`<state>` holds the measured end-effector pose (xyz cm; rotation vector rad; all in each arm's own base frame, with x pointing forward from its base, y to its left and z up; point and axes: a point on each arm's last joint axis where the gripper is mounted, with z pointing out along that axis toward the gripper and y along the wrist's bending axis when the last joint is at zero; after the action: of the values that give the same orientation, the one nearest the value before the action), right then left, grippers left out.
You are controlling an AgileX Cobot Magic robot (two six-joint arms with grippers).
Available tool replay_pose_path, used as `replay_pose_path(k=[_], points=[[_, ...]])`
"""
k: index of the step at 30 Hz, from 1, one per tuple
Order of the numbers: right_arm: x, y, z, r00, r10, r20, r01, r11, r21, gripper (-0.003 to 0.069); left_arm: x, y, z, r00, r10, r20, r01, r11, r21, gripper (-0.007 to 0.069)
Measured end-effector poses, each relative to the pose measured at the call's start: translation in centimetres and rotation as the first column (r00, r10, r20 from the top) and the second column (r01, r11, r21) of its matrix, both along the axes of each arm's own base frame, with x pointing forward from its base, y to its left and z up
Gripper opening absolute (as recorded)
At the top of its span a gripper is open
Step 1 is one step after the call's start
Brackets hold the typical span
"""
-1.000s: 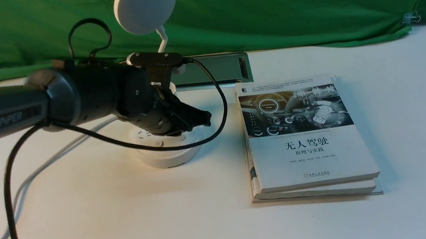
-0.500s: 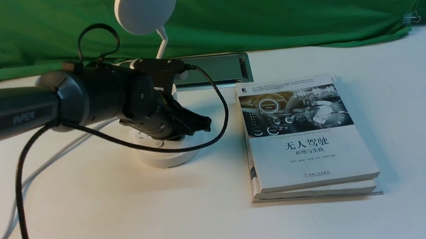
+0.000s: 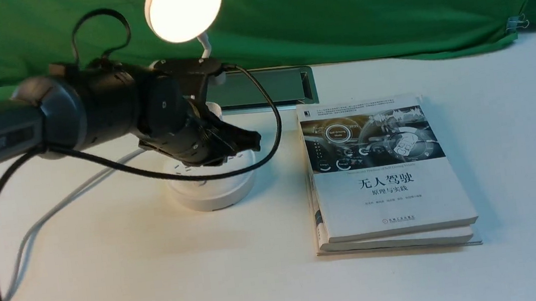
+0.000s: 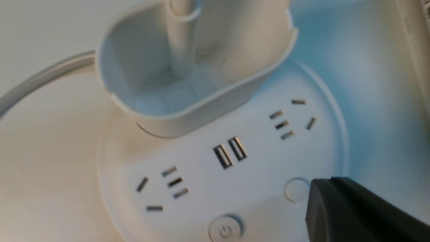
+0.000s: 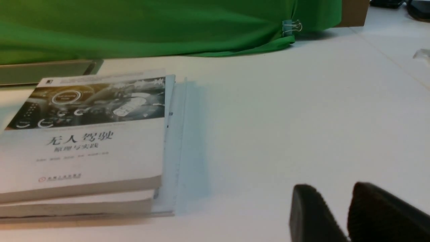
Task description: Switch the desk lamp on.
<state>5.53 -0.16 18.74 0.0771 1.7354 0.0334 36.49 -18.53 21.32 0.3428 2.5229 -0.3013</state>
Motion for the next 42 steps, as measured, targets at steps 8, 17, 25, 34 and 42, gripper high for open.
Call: replay_pose_path(k=[8,17,25,34,42], points=[[0.0,0.0,0.0,1.000,0.000,-0.001,0.000,1.000,0.000,0.0239,-7.6,0.9,0.0,0.980,-0.066,-0.188,0.055,0.996,-0.063,0.0002],[0.0,0.0,0.0,1.000,0.000,-0.001,0.000,1.000,0.000,0.0239,-18.4,5.5,8.4,0.971,-0.086,0.223,0.142,0.958,-0.249,0.0002],[0.0,0.0,0.0,1.000,0.000,-0.001,0.000,1.000,0.000,0.0239,-25.9,10.7,11.5,0.826,-0.062,0.560,0.257,0.926,-0.277,0.0002],[0.0,0.0,0.0,1.000,0.000,0.000,0.000,1.000,0.000,0.0239,-28.4,12.3,8.7,0.808,-0.055,0.586,0.266,0.922,-0.281,0.0002],[0.0,0.0,0.0,1.000,0.000,0.000,0.000,1.000,0.000,0.0239,-28.4,12.5,8.6,0.780,-0.076,0.621,0.273,0.934,-0.229,0.0002]])
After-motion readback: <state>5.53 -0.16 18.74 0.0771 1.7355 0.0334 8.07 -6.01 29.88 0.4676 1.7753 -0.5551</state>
